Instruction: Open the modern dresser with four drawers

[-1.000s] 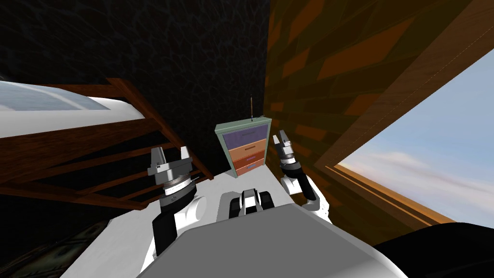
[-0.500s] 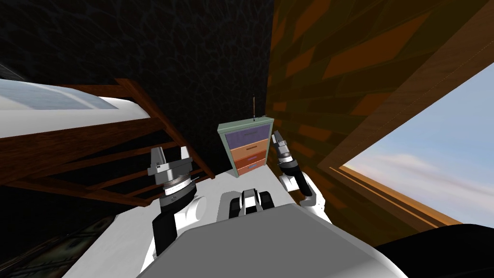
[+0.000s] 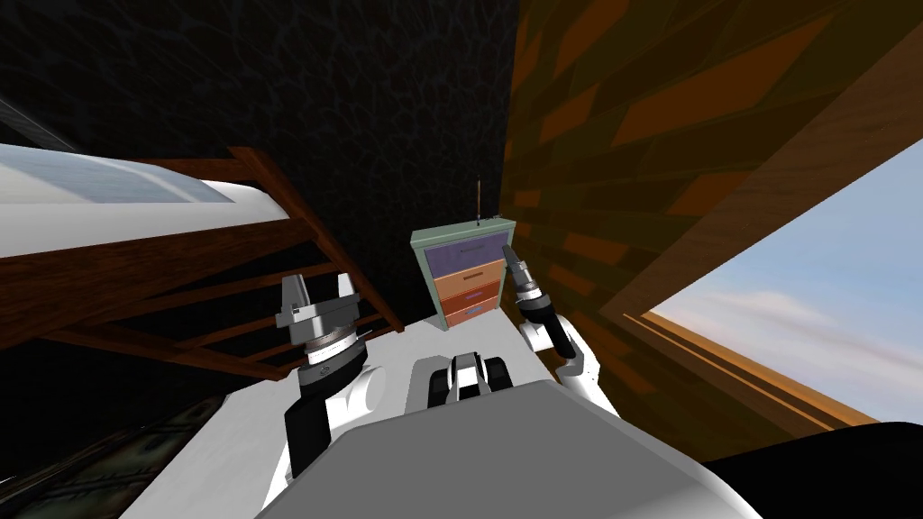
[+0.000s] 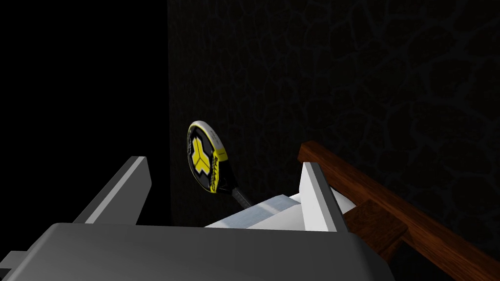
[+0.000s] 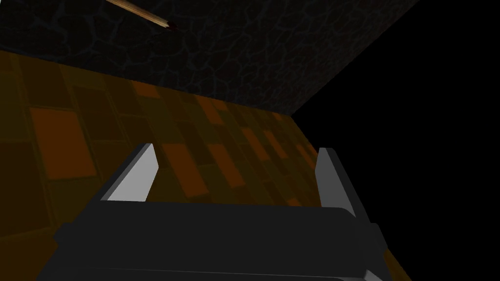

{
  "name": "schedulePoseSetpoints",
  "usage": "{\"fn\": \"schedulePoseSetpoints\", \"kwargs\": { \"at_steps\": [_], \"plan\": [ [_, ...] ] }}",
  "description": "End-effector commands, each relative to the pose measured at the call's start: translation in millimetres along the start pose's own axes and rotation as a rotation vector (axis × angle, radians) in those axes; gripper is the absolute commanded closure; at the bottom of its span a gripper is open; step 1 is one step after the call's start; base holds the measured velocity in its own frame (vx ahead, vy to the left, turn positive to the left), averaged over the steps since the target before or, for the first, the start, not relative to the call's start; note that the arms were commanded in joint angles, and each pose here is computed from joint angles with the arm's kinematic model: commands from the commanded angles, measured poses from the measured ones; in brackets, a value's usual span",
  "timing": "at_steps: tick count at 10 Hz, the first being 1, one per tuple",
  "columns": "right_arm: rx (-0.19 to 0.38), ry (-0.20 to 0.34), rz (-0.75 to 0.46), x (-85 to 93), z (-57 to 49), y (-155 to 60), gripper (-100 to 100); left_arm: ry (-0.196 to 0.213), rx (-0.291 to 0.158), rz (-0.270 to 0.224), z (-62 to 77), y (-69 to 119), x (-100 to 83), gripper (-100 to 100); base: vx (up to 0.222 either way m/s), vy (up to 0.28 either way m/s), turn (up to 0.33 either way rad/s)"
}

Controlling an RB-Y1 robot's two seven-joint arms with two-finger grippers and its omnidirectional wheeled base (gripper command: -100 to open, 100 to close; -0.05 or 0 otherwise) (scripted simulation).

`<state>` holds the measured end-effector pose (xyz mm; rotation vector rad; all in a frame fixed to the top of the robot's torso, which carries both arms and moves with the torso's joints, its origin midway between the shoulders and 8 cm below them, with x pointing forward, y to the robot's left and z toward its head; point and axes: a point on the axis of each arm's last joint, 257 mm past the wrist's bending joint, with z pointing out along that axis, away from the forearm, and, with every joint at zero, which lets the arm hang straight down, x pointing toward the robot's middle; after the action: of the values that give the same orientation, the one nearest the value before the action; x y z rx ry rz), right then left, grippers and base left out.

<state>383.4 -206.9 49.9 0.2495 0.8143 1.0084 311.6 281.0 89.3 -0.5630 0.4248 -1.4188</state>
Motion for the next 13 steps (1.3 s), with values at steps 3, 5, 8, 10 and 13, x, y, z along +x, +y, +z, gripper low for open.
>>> {"fn": "schedulePoseSetpoints", "kwargs": {
  "at_steps": [3, 5, 8, 10, 13],
  "plan": [
    [-0.014, 0.035, -0.179, 13.0, 8.8, -4, -100, 0.000, 0.000, 0.000, 0.0, 0.0, 0.0, 0, 0.002, 0.028, 0.040],
    [-0.021, 0.053, -0.252, 19.5, 13.0, -7, -100, 0.000, 0.000, 0.000, 0.0, 0.0, 0.0, 0, 0.002, 0.024, 0.020],
    [-0.029, 0.071, -0.364, 26.2, 17.2, -11, -100, 0.000, 0.000, 0.000, 0.0, 0.0, 0.0, 0, 0.006, 0.034, 0.043],
    [-0.035, 0.091, -0.442, 33.0, 21.0, -15, -100, 0.000, 0.000, 0.000, 0.0, 0.0, 0.0, 0, -0.001, 0.018, 0.020],
    [-0.043, 0.113, -0.557, 40.0, 24.5, -21, -100, 0.000, 0.000, 0.000, 0.0, 0.0, 0.0, 0, 0.007, 0.031, 0.041]
  ]
}}
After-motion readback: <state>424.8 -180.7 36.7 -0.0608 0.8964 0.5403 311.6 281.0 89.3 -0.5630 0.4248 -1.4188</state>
